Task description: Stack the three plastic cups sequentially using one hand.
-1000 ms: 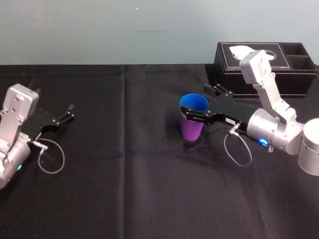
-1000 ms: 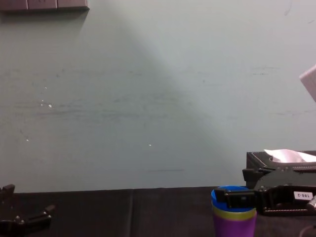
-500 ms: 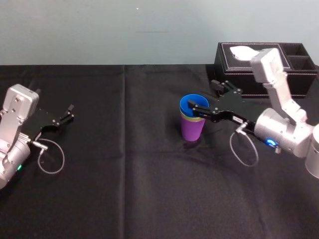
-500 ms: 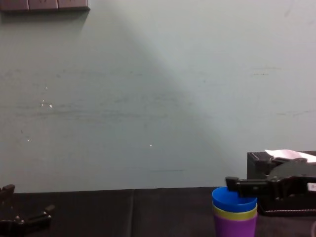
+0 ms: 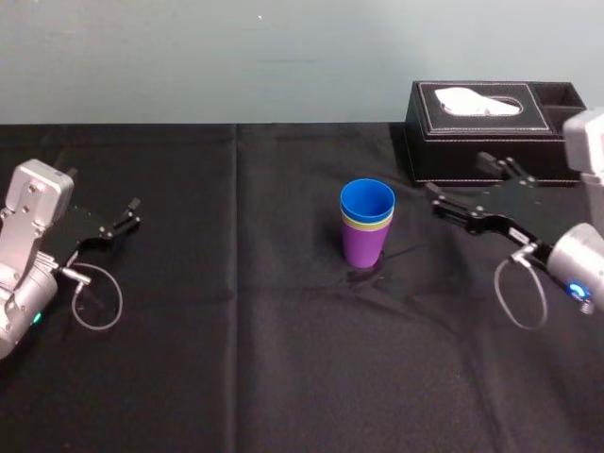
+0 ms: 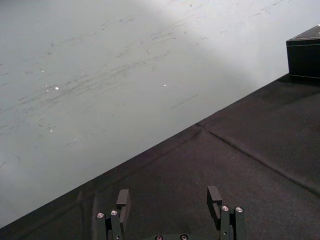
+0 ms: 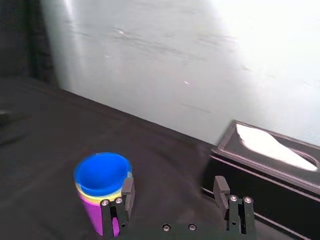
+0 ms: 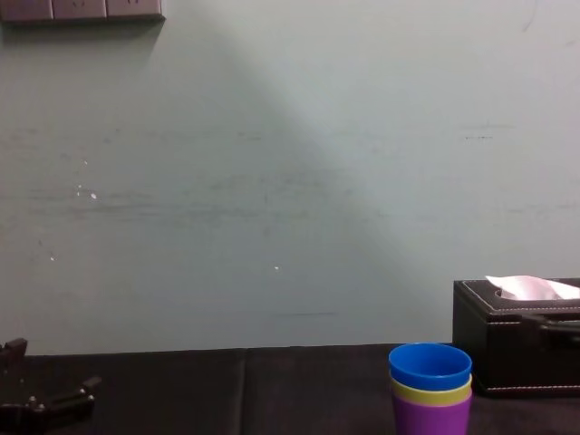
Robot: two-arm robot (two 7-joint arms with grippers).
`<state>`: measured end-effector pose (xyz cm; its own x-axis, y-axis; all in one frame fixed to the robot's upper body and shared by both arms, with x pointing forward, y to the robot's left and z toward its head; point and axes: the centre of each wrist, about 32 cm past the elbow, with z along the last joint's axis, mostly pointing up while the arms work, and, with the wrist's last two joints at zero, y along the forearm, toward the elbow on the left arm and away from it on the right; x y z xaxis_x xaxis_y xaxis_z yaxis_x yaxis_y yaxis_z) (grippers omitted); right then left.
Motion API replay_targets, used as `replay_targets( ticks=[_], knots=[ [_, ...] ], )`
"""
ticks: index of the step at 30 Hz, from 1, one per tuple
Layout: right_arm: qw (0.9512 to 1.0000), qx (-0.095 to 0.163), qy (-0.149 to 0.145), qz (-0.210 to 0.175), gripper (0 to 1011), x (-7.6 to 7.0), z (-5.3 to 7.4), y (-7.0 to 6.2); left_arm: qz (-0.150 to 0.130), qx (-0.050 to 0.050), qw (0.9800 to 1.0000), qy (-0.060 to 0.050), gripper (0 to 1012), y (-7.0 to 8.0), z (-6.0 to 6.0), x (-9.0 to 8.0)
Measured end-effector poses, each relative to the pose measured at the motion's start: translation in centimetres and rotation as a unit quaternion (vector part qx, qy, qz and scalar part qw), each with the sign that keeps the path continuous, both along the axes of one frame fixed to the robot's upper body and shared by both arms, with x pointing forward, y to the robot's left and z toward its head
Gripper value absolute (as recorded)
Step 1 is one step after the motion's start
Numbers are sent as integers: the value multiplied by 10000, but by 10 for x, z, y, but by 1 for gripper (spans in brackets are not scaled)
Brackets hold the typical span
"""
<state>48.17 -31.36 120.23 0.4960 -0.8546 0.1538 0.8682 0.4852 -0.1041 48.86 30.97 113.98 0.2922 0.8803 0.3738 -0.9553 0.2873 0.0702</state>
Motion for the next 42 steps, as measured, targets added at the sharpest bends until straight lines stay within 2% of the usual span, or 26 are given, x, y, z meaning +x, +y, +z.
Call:
replay_targets(
  ticks=[5, 11, 17, 42],
  knots=[
    [9993, -94, 109, -340, 1000, -3, -11, -12, 0, 0, 10000, 0, 1011, 0, 0, 0],
    [9972, -272, 275, -641, 1000, -4, -26, -19, 0, 0, 10000, 0, 1011, 0, 0, 0],
    [9954, -350, 433, -774, 1000, -4, -39, -23, 0, 0, 10000, 0, 1011, 0, 0, 0],
    [9959, -342, 396, -739, 1000, -4, -36, -22, 0, 0, 10000, 0, 1011, 0, 0, 0]
  ],
)
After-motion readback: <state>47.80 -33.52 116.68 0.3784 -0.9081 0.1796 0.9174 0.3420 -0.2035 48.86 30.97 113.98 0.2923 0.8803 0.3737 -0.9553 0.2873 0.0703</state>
